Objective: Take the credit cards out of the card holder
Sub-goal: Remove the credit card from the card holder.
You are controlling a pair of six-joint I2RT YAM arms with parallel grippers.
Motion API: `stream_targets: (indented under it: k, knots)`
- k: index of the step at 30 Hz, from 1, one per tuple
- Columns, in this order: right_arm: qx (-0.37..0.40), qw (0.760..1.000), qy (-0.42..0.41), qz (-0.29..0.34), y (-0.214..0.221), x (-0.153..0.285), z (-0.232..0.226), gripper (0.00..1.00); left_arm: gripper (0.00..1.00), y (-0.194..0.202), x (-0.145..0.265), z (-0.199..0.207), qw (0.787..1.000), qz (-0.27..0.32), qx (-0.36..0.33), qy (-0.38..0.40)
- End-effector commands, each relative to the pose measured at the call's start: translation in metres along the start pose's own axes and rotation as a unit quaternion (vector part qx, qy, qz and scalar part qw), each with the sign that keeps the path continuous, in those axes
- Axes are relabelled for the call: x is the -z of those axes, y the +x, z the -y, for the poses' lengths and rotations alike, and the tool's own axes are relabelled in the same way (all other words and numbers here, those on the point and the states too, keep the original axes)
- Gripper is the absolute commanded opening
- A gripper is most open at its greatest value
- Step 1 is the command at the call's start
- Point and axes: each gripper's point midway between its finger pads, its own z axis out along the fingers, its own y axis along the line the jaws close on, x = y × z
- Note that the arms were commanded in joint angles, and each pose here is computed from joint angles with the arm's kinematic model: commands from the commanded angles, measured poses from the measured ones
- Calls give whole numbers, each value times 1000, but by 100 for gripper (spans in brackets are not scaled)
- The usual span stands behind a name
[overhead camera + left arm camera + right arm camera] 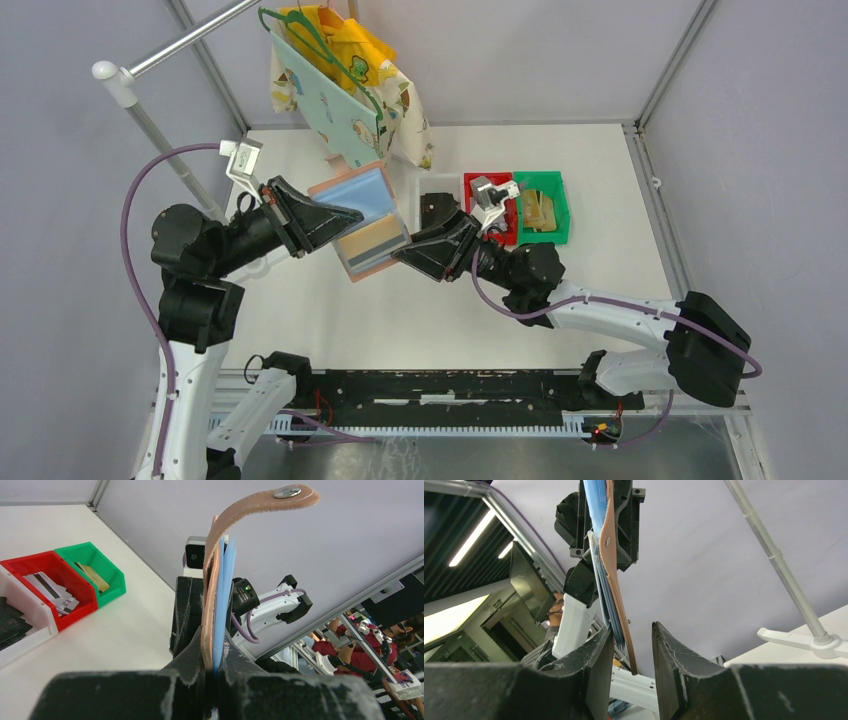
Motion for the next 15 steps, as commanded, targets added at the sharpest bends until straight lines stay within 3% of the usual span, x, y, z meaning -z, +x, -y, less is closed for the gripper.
stream_targets:
  k: [1,8,15]
  knots:
    - [13,997,-9,81,-32,-6,-15,40,2,-5,3,23,999,-3,-3,35]
    - [12,988,43,151,-42,0,4,47,2,-6,3,26,999,-4,-1,40]
    - [-8,983,-27,181,-49,-11,-18,53,2,-5,3,27,999,-8,-5,41]
